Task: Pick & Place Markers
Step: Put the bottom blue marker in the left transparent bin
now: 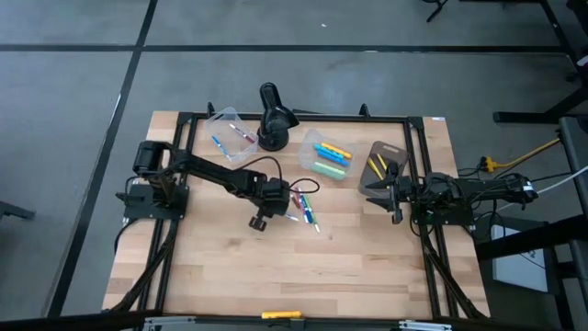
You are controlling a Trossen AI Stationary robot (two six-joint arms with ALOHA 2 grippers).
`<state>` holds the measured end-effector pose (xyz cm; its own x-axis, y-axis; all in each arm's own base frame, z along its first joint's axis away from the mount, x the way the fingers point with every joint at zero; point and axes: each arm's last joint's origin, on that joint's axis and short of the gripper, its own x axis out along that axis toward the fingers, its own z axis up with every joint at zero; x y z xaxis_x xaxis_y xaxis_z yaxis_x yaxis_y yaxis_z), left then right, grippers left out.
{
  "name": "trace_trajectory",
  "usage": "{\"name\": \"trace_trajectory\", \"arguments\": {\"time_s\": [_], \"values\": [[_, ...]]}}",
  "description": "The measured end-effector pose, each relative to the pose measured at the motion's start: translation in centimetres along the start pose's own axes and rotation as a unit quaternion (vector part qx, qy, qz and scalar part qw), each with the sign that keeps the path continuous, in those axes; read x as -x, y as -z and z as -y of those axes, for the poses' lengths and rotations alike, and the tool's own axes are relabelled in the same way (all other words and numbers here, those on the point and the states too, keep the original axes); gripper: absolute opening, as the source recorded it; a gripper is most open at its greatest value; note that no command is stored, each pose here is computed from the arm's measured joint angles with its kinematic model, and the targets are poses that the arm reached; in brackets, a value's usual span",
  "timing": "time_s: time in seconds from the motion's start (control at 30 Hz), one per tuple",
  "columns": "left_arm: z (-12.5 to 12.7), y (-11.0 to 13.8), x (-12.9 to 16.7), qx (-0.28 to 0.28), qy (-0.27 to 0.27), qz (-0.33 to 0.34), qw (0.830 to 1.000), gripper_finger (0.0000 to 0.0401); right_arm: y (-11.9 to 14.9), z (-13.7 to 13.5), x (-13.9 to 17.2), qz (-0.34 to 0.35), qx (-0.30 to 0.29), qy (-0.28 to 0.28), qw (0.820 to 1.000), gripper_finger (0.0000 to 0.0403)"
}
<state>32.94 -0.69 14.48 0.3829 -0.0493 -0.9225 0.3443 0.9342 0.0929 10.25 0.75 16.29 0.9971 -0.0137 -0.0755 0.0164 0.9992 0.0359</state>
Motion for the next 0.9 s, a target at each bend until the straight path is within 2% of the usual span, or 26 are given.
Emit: {"name": "trace_trajectory", "arguments": {"time_s": [0.3,0.53,0.7,0.9], "values": [[-0.2,-0.7,0.7,0.016,0.011,0.042,0.999,0.0029,0.0,0.0,0.0,0.000,0.000,-0.004,1.000,0.0194],[-0.7,-0.5,1.6,0.029,0.005,0.047,0.998,0.0029,0.0,0.0,0.0,0.000,0.000,-0.004,1.000,0.0194],[-0.7,-0.6,3.6,0.035,-0.031,0.054,0.997,0.0029,0.0,0.0,0.0,-0.001,0.000,-0.004,1.000,0.0194],[-0.2,-0.1,7.5,0.046,-0.084,0.054,0.994,0.0029,0.0,0.0,0.0,-0.001,0.000,-0.004,1.000,0.0194]]}}
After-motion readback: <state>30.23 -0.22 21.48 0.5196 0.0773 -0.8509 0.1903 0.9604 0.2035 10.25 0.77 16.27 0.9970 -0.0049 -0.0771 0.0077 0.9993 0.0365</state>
